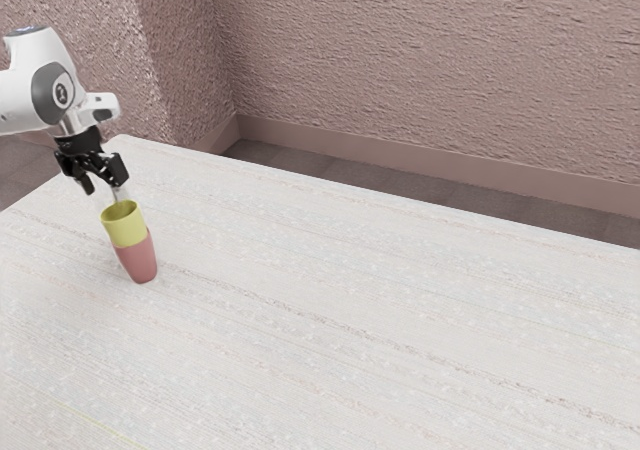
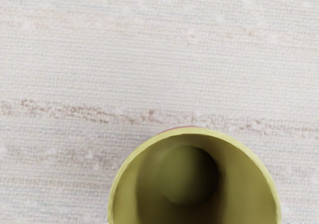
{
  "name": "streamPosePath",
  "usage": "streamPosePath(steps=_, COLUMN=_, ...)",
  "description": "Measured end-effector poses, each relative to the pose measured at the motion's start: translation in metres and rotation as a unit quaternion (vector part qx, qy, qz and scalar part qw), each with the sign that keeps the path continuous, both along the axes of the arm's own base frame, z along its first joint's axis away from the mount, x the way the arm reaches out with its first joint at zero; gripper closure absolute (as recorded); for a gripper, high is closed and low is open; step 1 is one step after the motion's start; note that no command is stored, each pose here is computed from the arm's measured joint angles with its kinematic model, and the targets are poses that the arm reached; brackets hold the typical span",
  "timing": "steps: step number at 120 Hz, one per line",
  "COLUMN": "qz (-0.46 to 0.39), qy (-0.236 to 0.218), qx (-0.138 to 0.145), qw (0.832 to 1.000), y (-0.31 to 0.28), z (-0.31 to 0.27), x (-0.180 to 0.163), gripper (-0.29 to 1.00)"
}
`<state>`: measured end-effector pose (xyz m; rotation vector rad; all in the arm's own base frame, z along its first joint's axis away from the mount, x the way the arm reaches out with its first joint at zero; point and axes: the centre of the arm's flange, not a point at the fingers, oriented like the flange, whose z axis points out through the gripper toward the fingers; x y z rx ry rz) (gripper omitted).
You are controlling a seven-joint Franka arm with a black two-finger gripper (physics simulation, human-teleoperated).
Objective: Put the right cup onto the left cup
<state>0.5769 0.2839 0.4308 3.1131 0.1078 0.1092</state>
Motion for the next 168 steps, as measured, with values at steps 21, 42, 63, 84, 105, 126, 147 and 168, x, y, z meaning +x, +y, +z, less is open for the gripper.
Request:
streamPosePath(steps=21, qz=-0.012, qy=-0.006, qx=-0.006, qw=1.000, y=-0.012, z=0.032, x=-0.008, gripper=0.05)
streamPosePath(steps=42, qz=-0.054, qy=-0.004, qx=-0.013, qw=0.998, y=-0.059, z=0.047, x=-0.002, gripper=0.02)
streamPosePath(steps=63, qz=-0.110, qy=-0.001, qx=-0.012, qw=0.994, y=-0.123, z=0.054, x=0.013, gripper=0.01)
streamPosePath(steps=84, qz=-0.158, qy=-0.001, qx=-0.009, qw=0.987, y=-0.181, z=0.058, x=0.026, gripper=0.00)
streamPosePath(steps=105, qz=-0.192, qy=-0.017, qx=-0.006, qw=0.981, y=-0.230, z=0.083, x=0.031, gripper=0.00)
streamPosePath(steps=126, qz=-0.202, qy=-0.034, qx=-0.001, qw=0.979, y=-0.247, z=0.135, x=0.018, gripper=0.00)
streamPosePath(steps=147, qz=-0.203, qy=-0.024, qx=-0.003, qw=0.979, y=-0.256, z=0.150, x=0.012, gripper=0.00)
streamPosePath(steps=168, qz=-0.194, qy=-0.017, qx=-0.005, qw=0.981, y=-0.253, z=0.162, x=0.008, gripper=0.00)
